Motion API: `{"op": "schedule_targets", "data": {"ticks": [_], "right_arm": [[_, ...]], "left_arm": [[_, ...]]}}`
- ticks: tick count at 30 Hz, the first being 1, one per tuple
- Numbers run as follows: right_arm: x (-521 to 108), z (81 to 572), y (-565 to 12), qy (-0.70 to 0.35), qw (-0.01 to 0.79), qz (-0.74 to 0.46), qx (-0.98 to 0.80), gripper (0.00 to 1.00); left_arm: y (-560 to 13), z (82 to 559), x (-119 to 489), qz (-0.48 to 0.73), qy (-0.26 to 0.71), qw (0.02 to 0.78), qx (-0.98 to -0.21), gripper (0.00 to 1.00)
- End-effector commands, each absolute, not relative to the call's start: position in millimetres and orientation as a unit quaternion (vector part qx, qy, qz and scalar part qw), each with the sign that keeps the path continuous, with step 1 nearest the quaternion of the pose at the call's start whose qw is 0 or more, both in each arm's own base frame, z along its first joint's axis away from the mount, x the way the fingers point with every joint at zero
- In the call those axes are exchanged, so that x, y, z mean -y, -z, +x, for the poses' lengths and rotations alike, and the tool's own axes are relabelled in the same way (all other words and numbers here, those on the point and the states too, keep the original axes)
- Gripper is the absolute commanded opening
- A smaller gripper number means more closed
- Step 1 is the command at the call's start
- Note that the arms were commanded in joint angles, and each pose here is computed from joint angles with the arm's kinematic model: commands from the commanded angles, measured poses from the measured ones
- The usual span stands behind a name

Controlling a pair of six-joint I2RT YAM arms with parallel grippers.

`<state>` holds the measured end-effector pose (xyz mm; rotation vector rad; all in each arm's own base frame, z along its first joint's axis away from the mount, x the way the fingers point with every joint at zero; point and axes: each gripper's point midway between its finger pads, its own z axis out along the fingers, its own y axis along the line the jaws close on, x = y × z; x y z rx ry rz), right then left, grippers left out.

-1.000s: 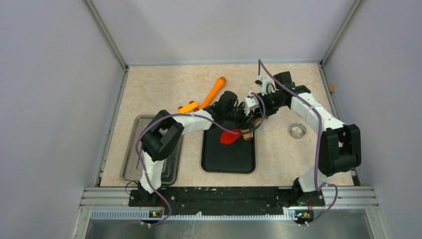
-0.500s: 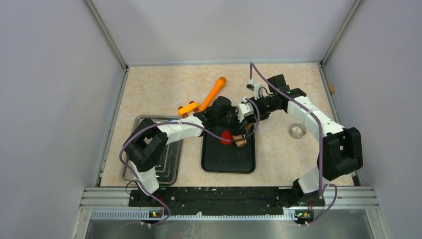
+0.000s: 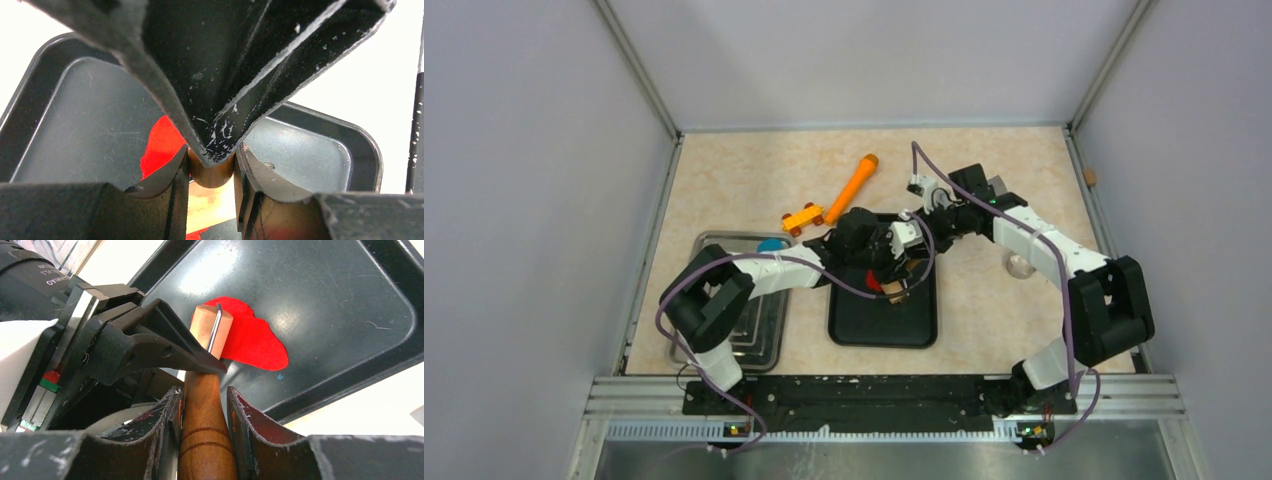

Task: Roll out the dumpling wrappers from the dough

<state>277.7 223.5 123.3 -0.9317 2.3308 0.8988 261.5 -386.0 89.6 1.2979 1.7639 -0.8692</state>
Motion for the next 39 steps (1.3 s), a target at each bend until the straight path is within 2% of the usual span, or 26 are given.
{"op": "schedule_targets", "data": {"ticks": [1,13,19,23,30,39], "right_arm": [[-232,260,-71,-0.294,0.191,-0.376,-0.858,0.00],[-260,271,-77,-0.316,0.182,-0.371,-0.854,0.00],[-271,280,-147,-0.339,0.224,-0.379,-0.831,0.00],[-258,278,-160,-0.341,0.228,-0.355,-0.840,0.00],[-232,287,-136,-0.280,0.250,-0.321,-0.870,0.00],[-205,297,-94,-0.204,0.239,-0.286,-0.905,0.00]], "left_arm": [[-47,236,356,0.502,0.323,0.310,-0.740,0.00],[-55,226,333,0.488,0.326,0.294,-0.754,0.00],[-122,231,342,0.498,0.349,0.348,-0.714,0.00],[-148,242,361,0.497,0.365,0.370,-0.695,0.00],[-131,271,388,0.510,0.361,0.387,-0.678,0.00],[-68,283,408,0.499,0.380,0.334,-0.703,0.00]]}}
